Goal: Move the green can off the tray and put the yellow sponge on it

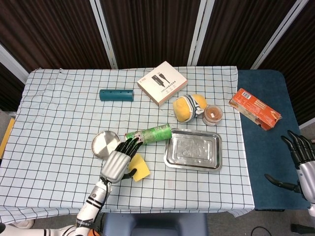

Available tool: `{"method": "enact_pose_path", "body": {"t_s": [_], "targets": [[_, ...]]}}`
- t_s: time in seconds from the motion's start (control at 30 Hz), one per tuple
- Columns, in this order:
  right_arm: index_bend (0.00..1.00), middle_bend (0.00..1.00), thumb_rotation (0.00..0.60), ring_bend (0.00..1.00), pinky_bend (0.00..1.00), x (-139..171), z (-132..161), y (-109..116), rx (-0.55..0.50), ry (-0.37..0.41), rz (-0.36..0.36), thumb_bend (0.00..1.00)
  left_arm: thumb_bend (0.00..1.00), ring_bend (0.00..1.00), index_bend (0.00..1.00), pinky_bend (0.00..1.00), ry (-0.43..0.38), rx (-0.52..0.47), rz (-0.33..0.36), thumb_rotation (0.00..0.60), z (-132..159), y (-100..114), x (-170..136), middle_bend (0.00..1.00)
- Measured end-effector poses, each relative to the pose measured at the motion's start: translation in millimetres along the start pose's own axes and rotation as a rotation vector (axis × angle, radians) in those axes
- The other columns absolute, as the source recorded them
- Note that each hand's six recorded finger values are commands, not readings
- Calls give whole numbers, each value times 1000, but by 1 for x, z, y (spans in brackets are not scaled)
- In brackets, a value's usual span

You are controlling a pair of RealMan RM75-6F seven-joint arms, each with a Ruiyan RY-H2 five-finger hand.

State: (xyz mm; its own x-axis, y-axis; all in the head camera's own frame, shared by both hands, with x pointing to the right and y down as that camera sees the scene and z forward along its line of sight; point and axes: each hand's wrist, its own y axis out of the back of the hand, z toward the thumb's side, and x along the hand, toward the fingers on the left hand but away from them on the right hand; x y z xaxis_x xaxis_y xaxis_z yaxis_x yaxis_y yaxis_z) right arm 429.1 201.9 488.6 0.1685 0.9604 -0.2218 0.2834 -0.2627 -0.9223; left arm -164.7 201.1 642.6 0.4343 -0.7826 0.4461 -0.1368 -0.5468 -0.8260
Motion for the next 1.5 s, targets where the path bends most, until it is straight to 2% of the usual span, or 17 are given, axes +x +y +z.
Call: {"method": "enact_pose_path", "body": {"t_s": [0.27,0.43,0.83,1.17,1.5], "targets": [[0,0,600,0,0,0,0,0,0,-2,2,66,282,0,0,173,6,6,43,600,-7,16,7,0],[0,0,600,0,0,1,0,1,-2,0,-1,66,275,0,0,173,1,24,69,600,-6,16,14,0],[0,0,600,0,0,7,4,3,-9,23,1,66,268,0,0,171,-27,85,53,600,4,-11,64,0],[0,0,600,0,0,6,3,-3,4,31,36,66,267,0,0,164,-53,76,14,600,26,-30,104,0],[0,0,600,0,0,7,4,-4,3,41,49,66,266,0,0,151,-3,170,-40,600,9,-47,123,0]]}}
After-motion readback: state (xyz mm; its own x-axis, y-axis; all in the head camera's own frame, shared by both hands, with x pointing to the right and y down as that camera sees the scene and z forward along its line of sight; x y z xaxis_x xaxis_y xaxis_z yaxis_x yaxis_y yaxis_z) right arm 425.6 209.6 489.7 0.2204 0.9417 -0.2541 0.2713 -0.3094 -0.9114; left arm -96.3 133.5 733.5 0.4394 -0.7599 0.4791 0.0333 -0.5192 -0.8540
